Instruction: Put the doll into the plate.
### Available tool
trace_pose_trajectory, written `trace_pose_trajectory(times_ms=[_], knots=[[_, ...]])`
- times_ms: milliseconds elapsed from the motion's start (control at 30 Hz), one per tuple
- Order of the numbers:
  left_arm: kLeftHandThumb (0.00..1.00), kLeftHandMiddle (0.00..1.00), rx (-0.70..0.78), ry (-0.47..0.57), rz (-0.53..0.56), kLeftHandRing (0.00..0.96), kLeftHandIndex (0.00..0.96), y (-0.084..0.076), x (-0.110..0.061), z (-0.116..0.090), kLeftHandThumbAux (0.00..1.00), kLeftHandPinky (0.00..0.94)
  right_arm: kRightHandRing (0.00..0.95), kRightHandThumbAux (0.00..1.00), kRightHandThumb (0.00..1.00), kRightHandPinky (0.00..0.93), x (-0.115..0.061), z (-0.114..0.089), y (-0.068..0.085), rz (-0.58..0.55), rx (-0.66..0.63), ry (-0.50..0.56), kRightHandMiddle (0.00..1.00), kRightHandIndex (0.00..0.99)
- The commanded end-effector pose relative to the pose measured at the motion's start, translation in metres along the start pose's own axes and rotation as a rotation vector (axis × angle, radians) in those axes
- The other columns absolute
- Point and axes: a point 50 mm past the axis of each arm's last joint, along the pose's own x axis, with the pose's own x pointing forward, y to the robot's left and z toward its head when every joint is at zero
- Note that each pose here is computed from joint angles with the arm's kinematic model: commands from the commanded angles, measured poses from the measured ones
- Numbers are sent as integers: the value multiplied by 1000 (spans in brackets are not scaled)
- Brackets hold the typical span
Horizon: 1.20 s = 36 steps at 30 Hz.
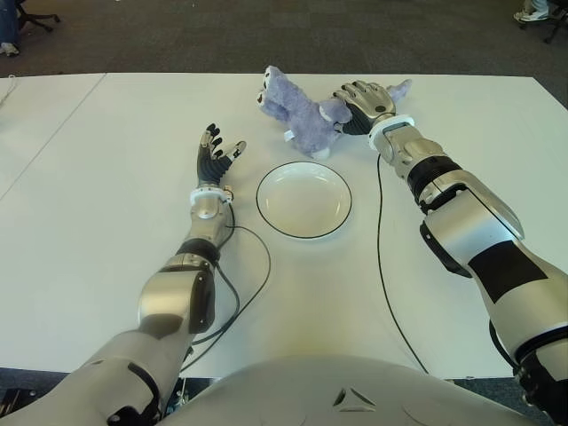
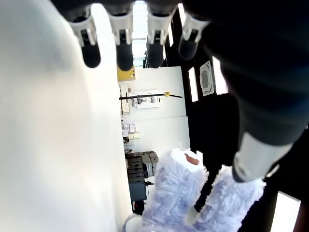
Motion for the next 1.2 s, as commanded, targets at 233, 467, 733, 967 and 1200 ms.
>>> trace_pose_trajectory(times_ms=[233,467,733,967,1200], knots=[[54,106,55,517,-14,107,61,3,-85,-108,700,105,0,380,438,41,5,9,-7,15,-35,-14,0,0],[64,101,42,526,-5,103,65,3,-85,-108,712,111,0,381,437,75,7,16,-8,12,-21,-30,0,0],[61,100,51,523,-7,100,64,3,-85,-108,700,100,21,407,447,146,7,22,-8,-14,23,-41,0,0],[67,108,49,508,-5,106,66,2,-85,-107,684,109,305,460,496,429,7,27,-8,-49,230,-16,183,81],[67,104,48,513,-7,105,60,2,-86,-108,690,113,383,482,564,451,6,32,-4,-51,372,-8,317,222]])
